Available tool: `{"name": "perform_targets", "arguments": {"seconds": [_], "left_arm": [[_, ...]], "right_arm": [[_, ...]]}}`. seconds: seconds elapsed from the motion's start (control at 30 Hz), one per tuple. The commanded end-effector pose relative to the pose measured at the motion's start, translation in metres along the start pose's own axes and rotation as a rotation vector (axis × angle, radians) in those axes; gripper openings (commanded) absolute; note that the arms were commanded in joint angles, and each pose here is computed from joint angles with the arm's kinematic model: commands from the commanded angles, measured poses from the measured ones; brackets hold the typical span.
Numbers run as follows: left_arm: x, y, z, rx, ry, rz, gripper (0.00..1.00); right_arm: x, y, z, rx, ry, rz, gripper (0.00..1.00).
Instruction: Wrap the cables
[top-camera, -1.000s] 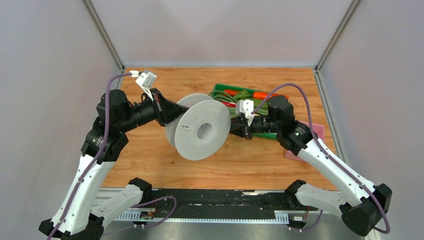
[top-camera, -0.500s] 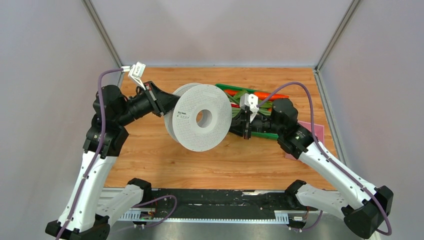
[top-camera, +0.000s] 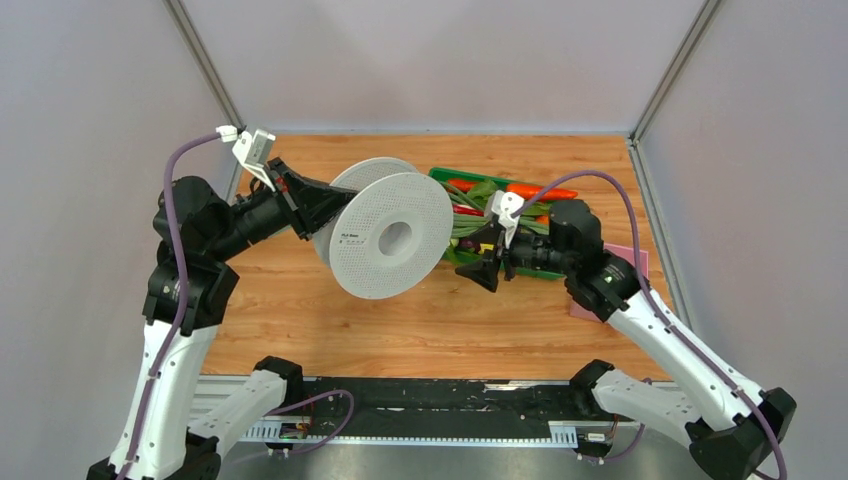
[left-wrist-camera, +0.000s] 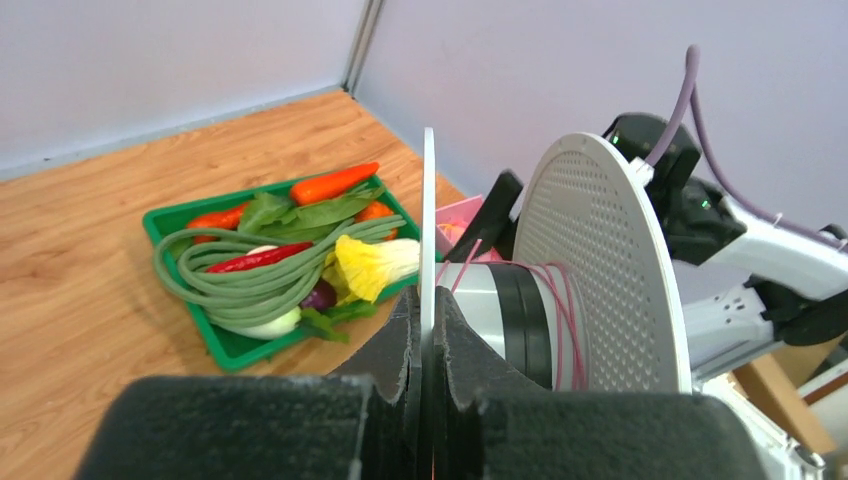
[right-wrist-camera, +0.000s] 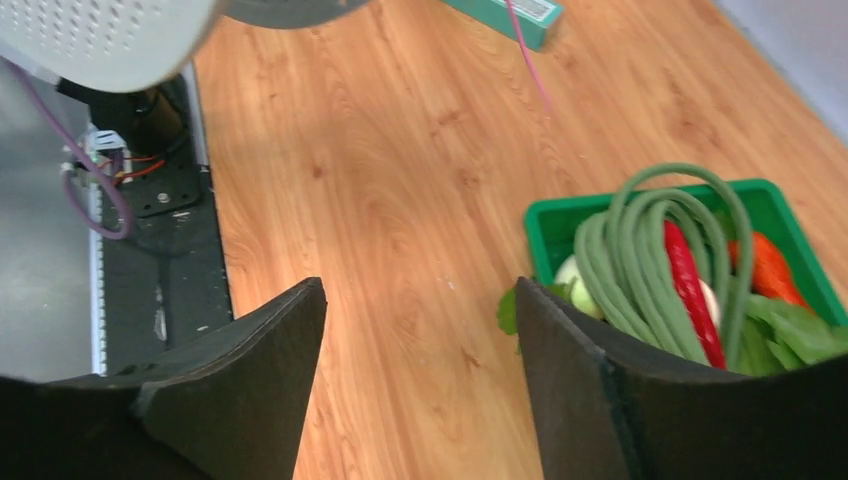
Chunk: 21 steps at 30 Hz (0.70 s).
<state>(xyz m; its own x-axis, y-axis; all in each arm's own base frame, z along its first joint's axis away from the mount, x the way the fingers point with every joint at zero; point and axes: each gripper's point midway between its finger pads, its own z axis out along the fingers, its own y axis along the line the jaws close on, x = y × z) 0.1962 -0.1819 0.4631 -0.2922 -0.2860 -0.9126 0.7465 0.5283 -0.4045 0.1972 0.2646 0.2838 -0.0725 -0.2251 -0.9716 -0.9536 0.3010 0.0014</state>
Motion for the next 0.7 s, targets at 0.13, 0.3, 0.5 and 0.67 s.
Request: {"name": "perform_targets", "arguments": {"seconds": [0.13,0.3,0.5,0.67], "left_arm": [[-0.007,-0.016,-0.008,0.060,-0.012,0.098,0.00],[-0.007,-0.025,-0.001,0.132,0.021,0.034,0.00],[-0.007,-0.039,0.001,0.231,0.049,-0.002,0.00],[-0.005,-0.048,-0.001,0.279,0.072,-0.033,0.00]], "right_arm": [[-0.009,-0.017,-0.047,0.168,0.022,-0.087,0.88],[-0.014,-0.011,-0.062,0.177,0.020,-0.162,1.00],[-0.048,0.000,-0.065,0.123,-0.105,-0.329,0.95],[-0.064,0.003,-0.058,0.085,-0.184,-0.430,0.87]]}}
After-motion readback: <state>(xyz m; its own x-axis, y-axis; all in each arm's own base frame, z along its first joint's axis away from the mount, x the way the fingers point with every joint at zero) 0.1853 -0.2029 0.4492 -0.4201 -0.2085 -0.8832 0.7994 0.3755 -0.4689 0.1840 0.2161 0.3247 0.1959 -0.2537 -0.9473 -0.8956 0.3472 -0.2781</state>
